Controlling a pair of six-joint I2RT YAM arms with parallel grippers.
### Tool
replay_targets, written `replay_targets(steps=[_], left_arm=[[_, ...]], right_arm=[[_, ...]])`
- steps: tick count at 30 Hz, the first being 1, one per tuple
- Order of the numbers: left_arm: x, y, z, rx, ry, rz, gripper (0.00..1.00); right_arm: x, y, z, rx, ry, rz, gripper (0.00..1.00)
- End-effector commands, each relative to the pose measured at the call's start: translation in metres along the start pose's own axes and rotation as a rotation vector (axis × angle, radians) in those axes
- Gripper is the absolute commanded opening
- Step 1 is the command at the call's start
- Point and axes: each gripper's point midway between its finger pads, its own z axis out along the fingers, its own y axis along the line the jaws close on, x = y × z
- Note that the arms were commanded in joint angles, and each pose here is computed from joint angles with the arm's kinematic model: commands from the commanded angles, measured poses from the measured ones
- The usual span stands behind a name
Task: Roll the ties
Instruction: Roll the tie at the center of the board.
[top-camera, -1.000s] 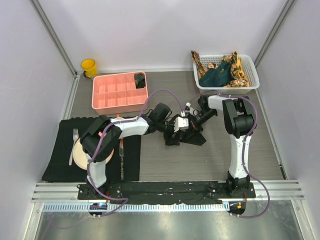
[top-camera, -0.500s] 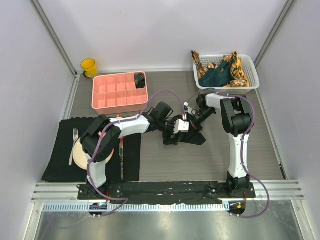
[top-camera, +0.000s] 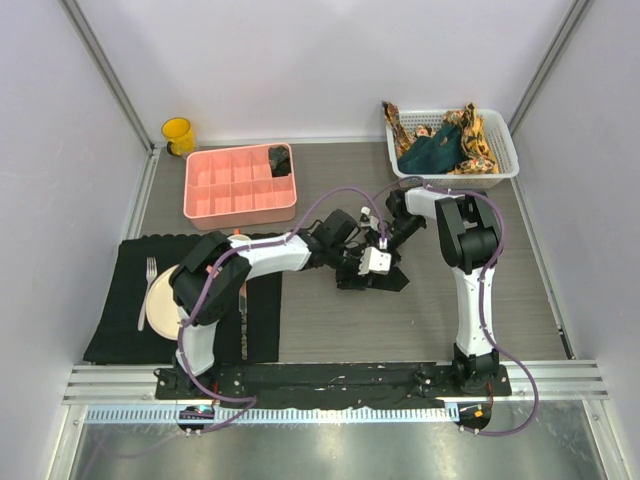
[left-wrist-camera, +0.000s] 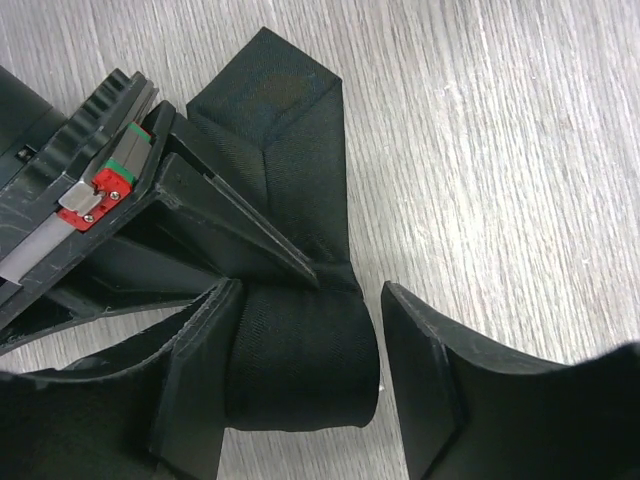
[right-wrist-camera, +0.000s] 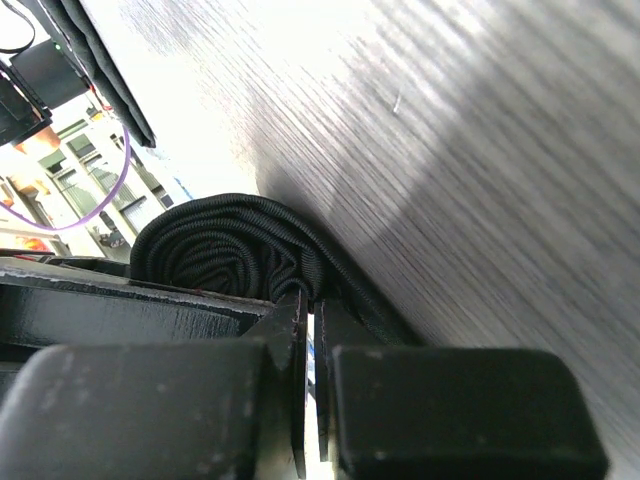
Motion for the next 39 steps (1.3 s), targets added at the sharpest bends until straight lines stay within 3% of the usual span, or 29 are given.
replay_targets(steps=[1,4,8,14,15,19,22,25,28,34,39], left_arm=[[0.034,-0.012,-0.005,-0.011,0.112,-0.066,0.54],[0.041,-0.013,-0.007,-0.028,0.146,-0.123,0.48],[0.054,-0.016,-0.011,-0.035,0.191,-0.171,0.57],[0.066,-0.025,-0.009,-0.020,0.218,-0.199,0.61],[0.068,-0.026,-0.010,-0.018,0.221,-0.204,0.59],[0.064,-0.025,-0.010,-0.024,0.209,-0.210,0.28],[0.067,-0.030,-0.010,-0.015,0.221,-0.260,0.18],[0.072,-0.037,-0.012,-0.005,0.228,-0.295,0.13],[0.076,-0.044,-0.013,0.010,0.234,-0.308,0.12],[0.070,-0.037,-0.011,-0.016,0.228,-0.363,0.12],[0.051,-0.012,-0.025,-0.128,0.233,-0.438,0.13]], right_arm=[[0.011,-0.043,0.017,0.150,0.069,-0.005,0.01],[0.013,-0.042,0.017,0.145,0.071,-0.008,0.01],[0.018,-0.041,0.017,0.144,0.078,-0.010,0.01],[0.019,-0.039,0.018,0.134,0.082,-0.006,0.01],[0.018,-0.039,0.017,0.133,0.080,-0.008,0.01],[0.017,-0.029,0.014,0.103,0.073,-0.014,0.01],[0.019,-0.016,0.011,0.057,0.057,-0.009,0.10],[0.016,-0.001,-0.002,0.004,0.004,0.000,0.21],[0.004,0.008,-0.024,-0.050,-0.089,0.019,0.25],[0.012,-0.024,-0.019,0.064,-0.081,0.059,0.24],[0.023,-0.063,-0.008,0.204,-0.036,0.096,0.23]])
